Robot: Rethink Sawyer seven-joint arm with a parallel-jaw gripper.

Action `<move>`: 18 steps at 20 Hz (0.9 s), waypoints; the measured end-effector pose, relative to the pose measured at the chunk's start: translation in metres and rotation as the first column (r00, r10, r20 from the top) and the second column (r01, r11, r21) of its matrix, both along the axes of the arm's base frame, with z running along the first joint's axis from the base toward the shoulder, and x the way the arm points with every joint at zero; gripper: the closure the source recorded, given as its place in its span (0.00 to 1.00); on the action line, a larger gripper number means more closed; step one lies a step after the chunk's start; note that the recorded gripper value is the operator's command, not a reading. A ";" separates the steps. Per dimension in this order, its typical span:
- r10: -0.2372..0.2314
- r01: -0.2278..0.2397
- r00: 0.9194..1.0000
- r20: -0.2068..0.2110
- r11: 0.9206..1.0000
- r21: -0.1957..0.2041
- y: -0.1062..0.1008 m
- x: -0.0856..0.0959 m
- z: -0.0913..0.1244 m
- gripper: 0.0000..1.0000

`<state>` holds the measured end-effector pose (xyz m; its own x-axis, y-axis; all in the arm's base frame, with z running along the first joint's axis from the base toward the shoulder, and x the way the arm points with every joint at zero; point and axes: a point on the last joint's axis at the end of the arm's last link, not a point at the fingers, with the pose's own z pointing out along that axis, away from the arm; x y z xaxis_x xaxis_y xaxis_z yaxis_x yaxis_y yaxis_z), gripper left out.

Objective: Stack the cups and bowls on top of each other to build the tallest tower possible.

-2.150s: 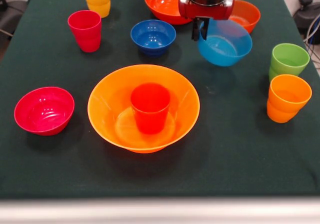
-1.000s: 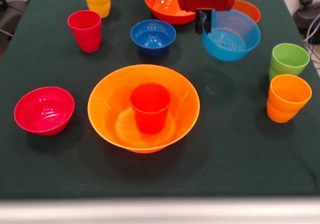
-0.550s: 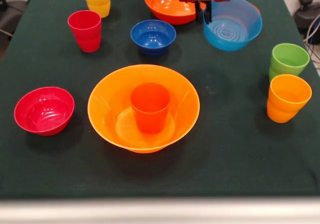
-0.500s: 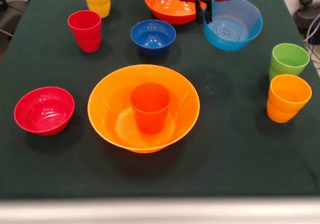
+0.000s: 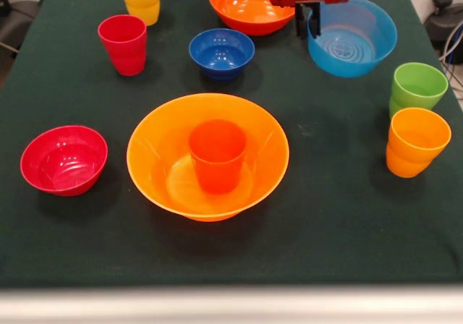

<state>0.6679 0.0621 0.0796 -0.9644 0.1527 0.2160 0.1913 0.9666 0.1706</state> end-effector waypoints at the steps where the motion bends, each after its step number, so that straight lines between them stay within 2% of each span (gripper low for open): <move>1: -0.001 0.001 1.000 0.009 1.000 0.002 0.000 0.004 0.001 1.00; 8: -0.013 0.012 0.998 0.058 1.000 0.012 -0.005 0.028 0.011 1.00; 18: -0.042 0.039 0.990 0.136 0.999 0.023 -0.023 0.064 0.031 1.00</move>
